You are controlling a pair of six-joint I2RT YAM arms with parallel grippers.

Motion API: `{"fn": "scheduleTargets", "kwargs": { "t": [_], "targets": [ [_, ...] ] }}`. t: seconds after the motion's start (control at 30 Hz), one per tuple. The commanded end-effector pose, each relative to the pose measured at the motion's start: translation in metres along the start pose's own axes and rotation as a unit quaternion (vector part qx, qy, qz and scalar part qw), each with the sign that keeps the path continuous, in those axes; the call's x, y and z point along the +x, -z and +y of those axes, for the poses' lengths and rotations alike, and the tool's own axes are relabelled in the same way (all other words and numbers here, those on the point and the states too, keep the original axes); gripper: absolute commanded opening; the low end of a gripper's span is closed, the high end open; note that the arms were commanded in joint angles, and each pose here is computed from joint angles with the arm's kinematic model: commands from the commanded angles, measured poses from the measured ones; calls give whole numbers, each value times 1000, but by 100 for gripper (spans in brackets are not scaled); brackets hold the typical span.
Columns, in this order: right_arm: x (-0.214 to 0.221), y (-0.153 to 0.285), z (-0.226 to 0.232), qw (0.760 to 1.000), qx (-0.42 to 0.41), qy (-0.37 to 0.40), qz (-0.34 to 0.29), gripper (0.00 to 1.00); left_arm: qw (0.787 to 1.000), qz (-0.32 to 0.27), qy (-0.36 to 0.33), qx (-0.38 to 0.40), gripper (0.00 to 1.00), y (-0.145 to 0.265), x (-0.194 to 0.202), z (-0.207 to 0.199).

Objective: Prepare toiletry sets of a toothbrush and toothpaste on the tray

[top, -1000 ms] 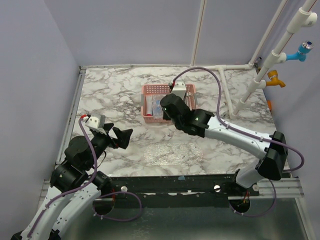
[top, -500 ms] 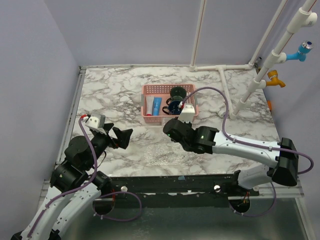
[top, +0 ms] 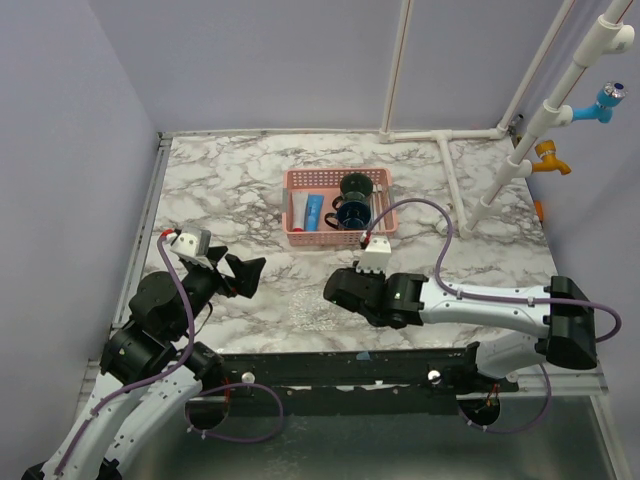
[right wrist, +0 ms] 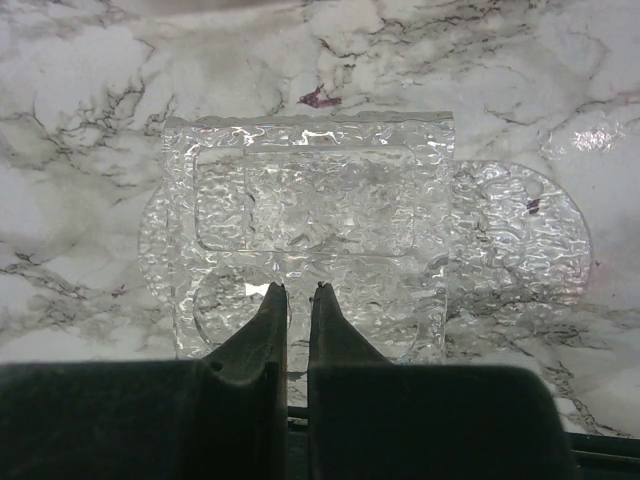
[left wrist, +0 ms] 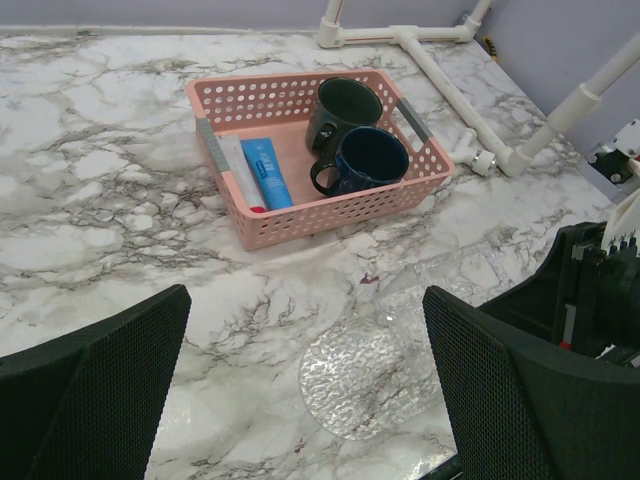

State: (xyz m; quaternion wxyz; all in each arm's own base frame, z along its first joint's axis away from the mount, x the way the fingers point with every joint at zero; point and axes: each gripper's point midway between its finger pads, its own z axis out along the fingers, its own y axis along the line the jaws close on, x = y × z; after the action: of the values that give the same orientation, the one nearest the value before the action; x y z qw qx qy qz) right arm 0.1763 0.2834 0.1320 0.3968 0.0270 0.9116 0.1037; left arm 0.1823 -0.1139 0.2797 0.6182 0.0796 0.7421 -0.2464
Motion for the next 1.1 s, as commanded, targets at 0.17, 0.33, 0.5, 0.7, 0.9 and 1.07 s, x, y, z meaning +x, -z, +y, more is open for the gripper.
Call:
{"fn": "scheduleTargets", "kwargs": {
  "t": [0.17,0.33,0.5,0.7,0.9,1.07],
  "targets": [
    [25,-2,-7,999,20,-7,24,1,1000,2,-2,-9,99,1,1,4],
    [33,-5,-10,999,26,0,31,0,1000,4,-3,-9,99,0,2,4],
    [38,-7,-14,999,26,1,35,1,1000,6,-3,-8,99,-1,2,3],
    [44,-12,-12,999,24,7,40,1,1000,8,-3,-9,99,-1,4,4],
    [47,-14,-8,999,16,7,42,0,1000,9,-3,-8,99,-2,3,3],
    [48,-15,-7,999,12,8,44,1,1000,8,-3,-8,99,-1,3,3]
  ]
}}
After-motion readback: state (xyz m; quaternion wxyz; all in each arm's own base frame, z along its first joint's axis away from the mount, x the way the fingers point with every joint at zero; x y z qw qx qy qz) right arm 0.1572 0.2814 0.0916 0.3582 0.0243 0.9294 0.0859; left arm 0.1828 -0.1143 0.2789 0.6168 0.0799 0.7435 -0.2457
